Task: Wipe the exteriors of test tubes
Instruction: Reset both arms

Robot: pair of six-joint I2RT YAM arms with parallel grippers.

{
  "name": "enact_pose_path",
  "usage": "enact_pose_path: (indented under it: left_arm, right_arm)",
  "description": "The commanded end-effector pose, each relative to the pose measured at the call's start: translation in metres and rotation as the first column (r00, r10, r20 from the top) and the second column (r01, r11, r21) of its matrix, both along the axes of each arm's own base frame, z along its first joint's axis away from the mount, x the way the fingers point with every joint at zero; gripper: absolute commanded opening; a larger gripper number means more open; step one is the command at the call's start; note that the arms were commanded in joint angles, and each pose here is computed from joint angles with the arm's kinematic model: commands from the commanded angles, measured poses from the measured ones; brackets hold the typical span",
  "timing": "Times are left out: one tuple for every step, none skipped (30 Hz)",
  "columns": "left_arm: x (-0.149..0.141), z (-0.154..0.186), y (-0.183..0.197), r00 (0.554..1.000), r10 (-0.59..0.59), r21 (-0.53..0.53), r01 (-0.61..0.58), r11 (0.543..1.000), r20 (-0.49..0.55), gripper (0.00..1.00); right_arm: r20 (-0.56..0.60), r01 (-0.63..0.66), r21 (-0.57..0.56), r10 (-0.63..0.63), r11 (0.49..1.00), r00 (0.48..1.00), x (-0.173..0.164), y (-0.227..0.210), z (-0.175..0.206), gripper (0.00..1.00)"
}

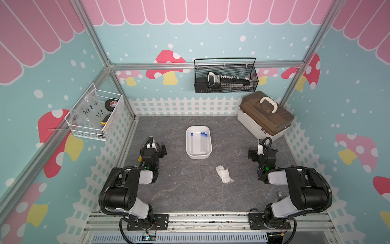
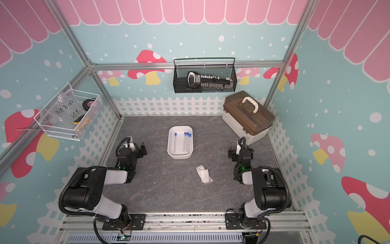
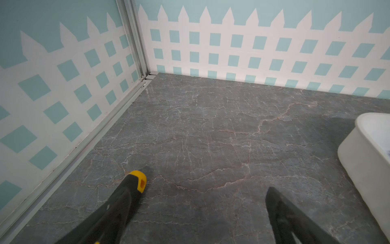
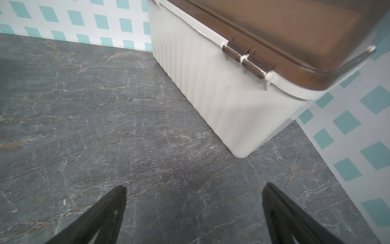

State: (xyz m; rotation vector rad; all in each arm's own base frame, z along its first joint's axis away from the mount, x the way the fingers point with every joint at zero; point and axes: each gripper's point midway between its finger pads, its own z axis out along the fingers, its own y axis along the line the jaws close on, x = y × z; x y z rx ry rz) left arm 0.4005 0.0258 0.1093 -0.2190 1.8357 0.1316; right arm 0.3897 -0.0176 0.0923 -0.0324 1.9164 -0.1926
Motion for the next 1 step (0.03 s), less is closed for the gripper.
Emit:
enact_pose_path:
  left_arm:
    - [0.0005,0.0075,-0.0012,1.000,-0.013,-0.003,0.013,1.000,0.024,1.00]
  right_arm:
    - [0.017,-0.009,-0.015,0.009,1.000,1.000,0.0022,-0.0008,0.0058,0.99]
